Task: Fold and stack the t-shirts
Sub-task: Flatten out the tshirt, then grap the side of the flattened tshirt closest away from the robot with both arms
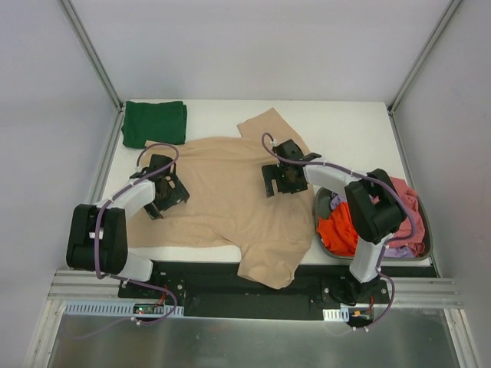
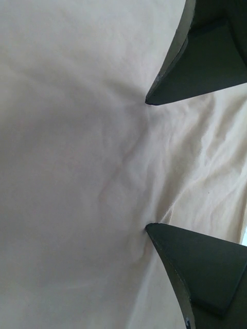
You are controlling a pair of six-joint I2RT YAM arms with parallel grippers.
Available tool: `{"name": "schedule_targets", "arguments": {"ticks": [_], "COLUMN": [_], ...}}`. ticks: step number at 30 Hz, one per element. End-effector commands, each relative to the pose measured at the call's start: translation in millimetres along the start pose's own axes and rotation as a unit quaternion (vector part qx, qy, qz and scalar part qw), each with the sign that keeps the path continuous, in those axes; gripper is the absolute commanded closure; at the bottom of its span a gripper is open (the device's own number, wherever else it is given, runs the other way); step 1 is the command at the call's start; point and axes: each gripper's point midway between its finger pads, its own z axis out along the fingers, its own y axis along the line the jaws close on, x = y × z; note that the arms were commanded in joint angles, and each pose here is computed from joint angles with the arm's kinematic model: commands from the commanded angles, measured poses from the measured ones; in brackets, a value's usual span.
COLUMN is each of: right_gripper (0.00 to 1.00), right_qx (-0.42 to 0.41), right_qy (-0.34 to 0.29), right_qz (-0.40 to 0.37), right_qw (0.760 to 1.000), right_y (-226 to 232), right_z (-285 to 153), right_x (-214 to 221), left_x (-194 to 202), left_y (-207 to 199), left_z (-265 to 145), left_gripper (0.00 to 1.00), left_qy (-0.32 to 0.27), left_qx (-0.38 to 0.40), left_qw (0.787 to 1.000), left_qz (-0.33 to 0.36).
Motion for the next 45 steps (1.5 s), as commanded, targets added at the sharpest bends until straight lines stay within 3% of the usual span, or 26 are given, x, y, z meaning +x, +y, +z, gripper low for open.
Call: {"name": "schedule_targets", "arguments": {"ticks": [1, 8, 13, 16, 19, 24, 28, 33, 38, 43, 45], "right_gripper": [0.02, 0.02, 0.02, 0.02, 0.02, 0.02, 0.02, 0.02, 0.01, 0.01, 0.03], "right_qx": [0.018, -0.012, -0.03, -0.038, -0.041, -0.059, -0.075, -0.119, -0.141, -0.17, -0.185], "right_qy": [-0.004, -0.028, -0.064, -0.09, -0.115, -0.13, -0.128, -0.131, -0.132, -0.124, -0.115], "right_qz": [0.03, 0.031, 0.001, -0.019, -0.038, -0.046, -0.069, -0.133, -0.189, -0.237, -0.27], "right_qw": [0.999, 0.999, 0.998, 0.995, 0.992, 0.989, 0.987, 0.975, 0.963, 0.948, 0.938], "right_y": [-18.8, -15.5, -7.2, 2.9, 13.3, 27.1, 41.8, 82.1, 106.3, 121.5, 128.5], "right_z": [15.7, 18.5, -4.9, -27.0, -47.5, -69.7, -79.2, -94.7, -108.1, -119.6, -121.9], "right_x": [-17.2, -43.6, -61.8, -63.0, -56.1, -33.2, -8.5, 26.3, 61.5, 99.9, 121.8], "left_x": [-12.8, -39.5, -48.4, -43.8, -24.8, 12.8, 25.5, 18.0, 12.4, 15.7, 16.4], "left_y": [10.7, -7.5, -19.2, -2.2, 41.9, 116.4, 136.0, 132.6, 116.1, 112.1, 115.2], "left_z": [18.3, 21.6, 2.6, -18.3, -37.7, -47.9, -43.7, -41.3, -30.9, -14.4, -10.6], "left_gripper": [0.01, 0.01, 0.01, 0.01, 0.01, 0.01, 0.07, 0.11, 0.13, 0.24, 0.33], "left_qy": [0.001, -0.009, -0.023, -0.044, -0.068, -0.102, -0.12, -0.14, -0.113, -0.079, -0.072], "left_qx": [-0.044, -0.037, -0.007, -0.019, -0.077, -0.176, -0.167, -0.139, -0.116, -0.131, -0.148], "left_qw": [0.999, 0.999, 0.999, 0.998, 0.992, 0.961, 0.943, 0.942, 0.951, 0.953, 0.952], "left_qz": [-0.02, -0.017, -0.031, -0.044, -0.077, -0.186, -0.261, -0.273, -0.264, -0.263, -0.257]}}
